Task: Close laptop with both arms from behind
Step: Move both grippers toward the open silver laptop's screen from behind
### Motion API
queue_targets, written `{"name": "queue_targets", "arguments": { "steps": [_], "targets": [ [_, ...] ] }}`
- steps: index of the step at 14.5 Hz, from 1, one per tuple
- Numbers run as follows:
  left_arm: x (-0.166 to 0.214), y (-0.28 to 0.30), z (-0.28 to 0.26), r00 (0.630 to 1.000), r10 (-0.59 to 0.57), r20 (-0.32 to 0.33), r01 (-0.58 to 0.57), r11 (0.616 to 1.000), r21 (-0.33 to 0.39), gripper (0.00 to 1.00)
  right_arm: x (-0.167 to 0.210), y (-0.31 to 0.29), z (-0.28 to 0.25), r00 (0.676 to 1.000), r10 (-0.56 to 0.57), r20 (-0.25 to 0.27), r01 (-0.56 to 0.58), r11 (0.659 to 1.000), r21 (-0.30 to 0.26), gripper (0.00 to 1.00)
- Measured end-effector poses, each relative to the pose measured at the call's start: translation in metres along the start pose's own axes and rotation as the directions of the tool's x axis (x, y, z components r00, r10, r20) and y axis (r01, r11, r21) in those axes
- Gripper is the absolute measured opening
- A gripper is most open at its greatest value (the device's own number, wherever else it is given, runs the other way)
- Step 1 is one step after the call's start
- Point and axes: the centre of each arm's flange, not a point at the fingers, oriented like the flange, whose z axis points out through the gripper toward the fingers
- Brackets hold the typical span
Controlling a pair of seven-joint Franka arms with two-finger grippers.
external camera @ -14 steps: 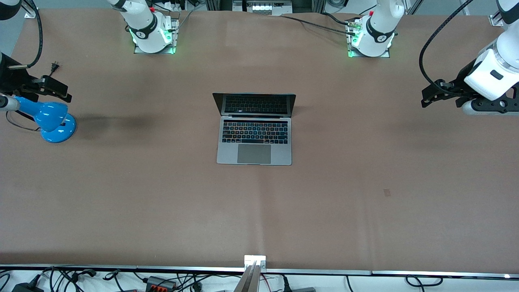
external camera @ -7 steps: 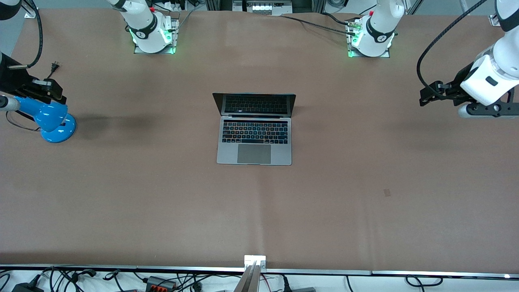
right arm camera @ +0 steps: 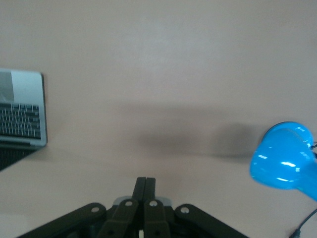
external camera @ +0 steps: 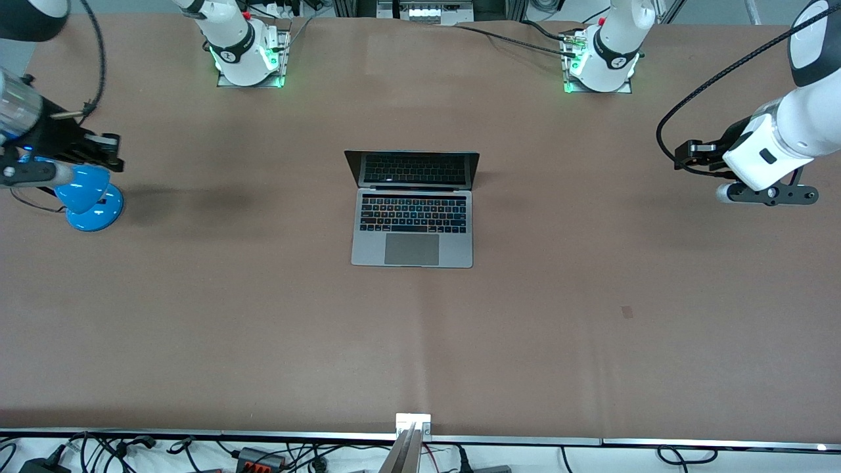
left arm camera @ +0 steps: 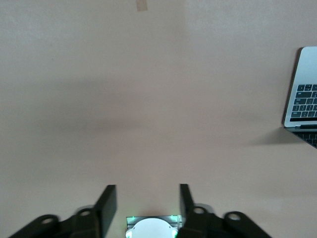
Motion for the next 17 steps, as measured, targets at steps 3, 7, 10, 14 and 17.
{"name": "queue_targets", "arguments": {
  "steps": [3,7,10,14,17],
  "targets": [
    [-0.001,0.015,0.001,0.999,0.039,0.016,-0.039,0.999,-0.004,0.21,0.003,-0.033,0.021,0.995,-0.054,0.081,0.055,0.998,-0.005,0.01],
    [-0.01,0.09,0.019,0.983,0.16,0.088,-0.154,0.986,-0.071,0.01,-0.003,-0.046,0.033,0.985,-0.079,0.154,0.081,0.997,-0.004,0.01],
    [-0.02,0.13,0.046,0.963,0.212,0.166,-0.177,0.963,-0.203,0.01,-0.011,-0.078,0.058,0.965,-0.13,0.227,0.133,0.991,0.005,0.01],
    [-0.056,0.202,0.067,0.95,0.224,0.218,-0.185,0.965,-0.186,0.01,-0.024,-0.116,0.108,0.933,-0.16,0.322,0.125,0.984,0.125,0.01],
    [-0.094,0.259,0.078,0.952,0.252,0.173,-0.23,0.963,-0.14,0.01,-0.032,-0.143,0.136,0.923,-0.189,0.336,0.129,0.973,0.193,0.01]
  ]
}}
